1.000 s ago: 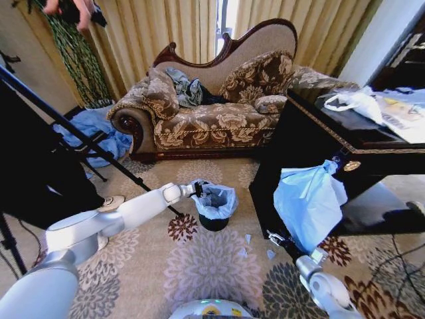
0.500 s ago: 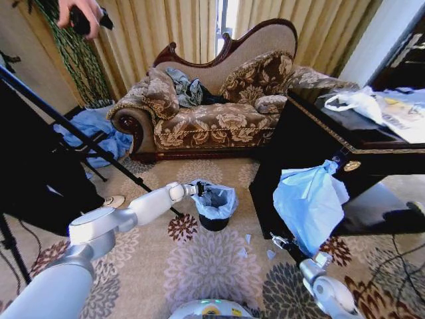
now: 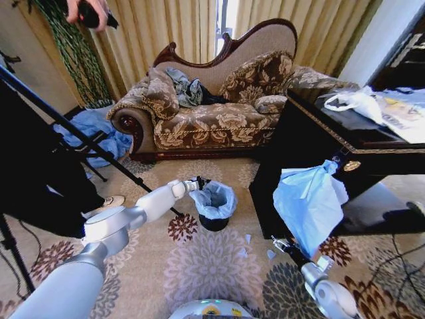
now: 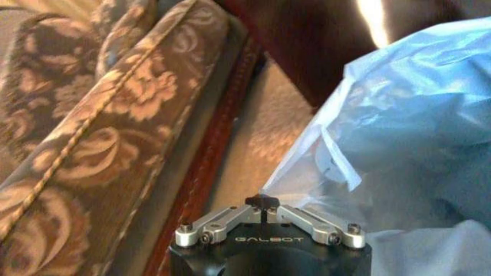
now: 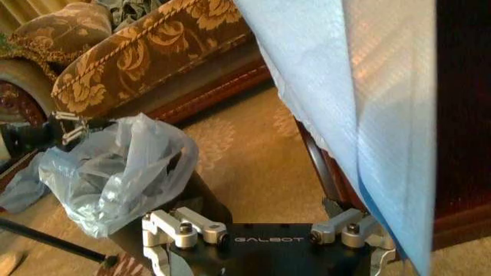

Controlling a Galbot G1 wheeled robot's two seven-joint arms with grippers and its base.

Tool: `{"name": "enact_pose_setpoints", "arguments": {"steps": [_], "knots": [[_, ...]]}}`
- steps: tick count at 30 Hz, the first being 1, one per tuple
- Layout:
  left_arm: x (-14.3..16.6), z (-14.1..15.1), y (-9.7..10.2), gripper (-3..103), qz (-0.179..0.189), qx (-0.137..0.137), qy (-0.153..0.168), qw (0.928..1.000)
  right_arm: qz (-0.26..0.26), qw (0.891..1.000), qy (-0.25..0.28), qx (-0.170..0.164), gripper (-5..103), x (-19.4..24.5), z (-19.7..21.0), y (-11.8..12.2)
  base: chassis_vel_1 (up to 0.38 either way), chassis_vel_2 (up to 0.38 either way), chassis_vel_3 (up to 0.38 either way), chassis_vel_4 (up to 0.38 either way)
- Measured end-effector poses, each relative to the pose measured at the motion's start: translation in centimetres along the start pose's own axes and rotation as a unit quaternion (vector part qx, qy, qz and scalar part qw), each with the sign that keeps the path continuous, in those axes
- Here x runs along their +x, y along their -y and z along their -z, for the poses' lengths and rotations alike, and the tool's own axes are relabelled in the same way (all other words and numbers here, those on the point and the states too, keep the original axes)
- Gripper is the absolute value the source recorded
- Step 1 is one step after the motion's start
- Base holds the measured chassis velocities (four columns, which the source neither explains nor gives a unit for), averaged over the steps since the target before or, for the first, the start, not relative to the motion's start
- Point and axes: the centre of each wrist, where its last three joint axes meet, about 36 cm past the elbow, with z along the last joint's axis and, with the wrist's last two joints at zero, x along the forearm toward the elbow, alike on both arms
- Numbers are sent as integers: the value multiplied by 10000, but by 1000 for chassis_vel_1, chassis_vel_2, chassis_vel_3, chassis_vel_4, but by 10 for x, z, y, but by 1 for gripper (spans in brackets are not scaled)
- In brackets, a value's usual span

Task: Place a garbage bag over the trash bin.

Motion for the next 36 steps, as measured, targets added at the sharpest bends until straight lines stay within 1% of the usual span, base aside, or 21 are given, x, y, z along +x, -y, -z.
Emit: {"name": "enact_pose_setpoints", "arguments": {"steps": [1,3,5,6,7,8,9,11,12,15,17,20,22,24,25,29,31,32,33,35,36], "knots": [[-1,-3,-1,0,142,117,-24,9998,8,10000,-21,-4,100,2,-2,-1,0,0,0,0],[-1,-5,0,0,216,189,-34,9996,12,10000,-32,-7,100,3,-4,-1,0,0,0,0],[-4,-13,5,0,508,611,-92,9968,56,10000,-65,-4,100,9,-11,-2,0,0,0,0],[-4,-13,5,0,508,611,-92,9968,56,10000,-65,-4,100,9,-11,-2,0,0,0,0],[-6,-14,8,0,597,785,-111,9951,87,9999,-66,3,100,11,-13,-3,0,0,0,0],[-10,-16,13,0,792,1182,-147,9897,181,9998,-34,31,100,16,-17,-4,0,0,0,0],[-10,-16,13,0,792,1182,-147,9897,181,9998,-34,31,100,16,-17,-4,0,0,0,0],[-15,-17,25,0,927,1602,-256,9824,379,9991,158,97,100,21,-20,-6,0,0,0,0],[-16,-18,30,0,957,1696,-274,9805,510,9983,246,156,100,23,-20,-7,0,0,0,0],[-12,-19,36,0,979,1820,-274,9780,760,9959,417,254,100,26,-17,-12,0,0,0,0],[-9,-16,36,0,973,1823,-244,9781,857,9948,471,281,100,27,-14,-15,0,0,0,0],[11,-2,19,0,969,1664,54,9813,1241,9891,723,318,100,22,3,-36,0,0,0,0],[13,-1,17,0,972,1641,81,9816,1285,9883,750,329,100,21,6,-39,0,0,0,0],[25,-5,9,0,1029,1544,202,9824,1563,9827,914,398,100,12,19,-59,0,0,0,0],[25,-5,9,0,1029,1544,202,9824,1563,9827,914,398,100,12,19,-59,0,0,0,0],[36,-6,0,0,1183,1632,333,9789,1929,9751,940,563,102,-10,27,-90,0,0,0,0],[39,-5,-1,0,1193,1682,340,9779,1976,9740,926,604,99,-15,27,-95,0,0,0,0],[51,-3,-3,0,1209,1891,357,9738,2014,9726,838,806,96,-35,21,-106,0,0,0,0],[56,1,-5,0,1216,1960,415,9722,2029,9721,772,885,91,-47,17,-114,0,0,0,0],[59,3,-6,0,1223,1983,459,9714,2017,9725,717,916,91,-54,16,-119,0,0,0,0],[61,5,-10,0,1246,2024,518,9700,1970,9738,620,956,83,-64,16,-126,0,0,0,0]]}}
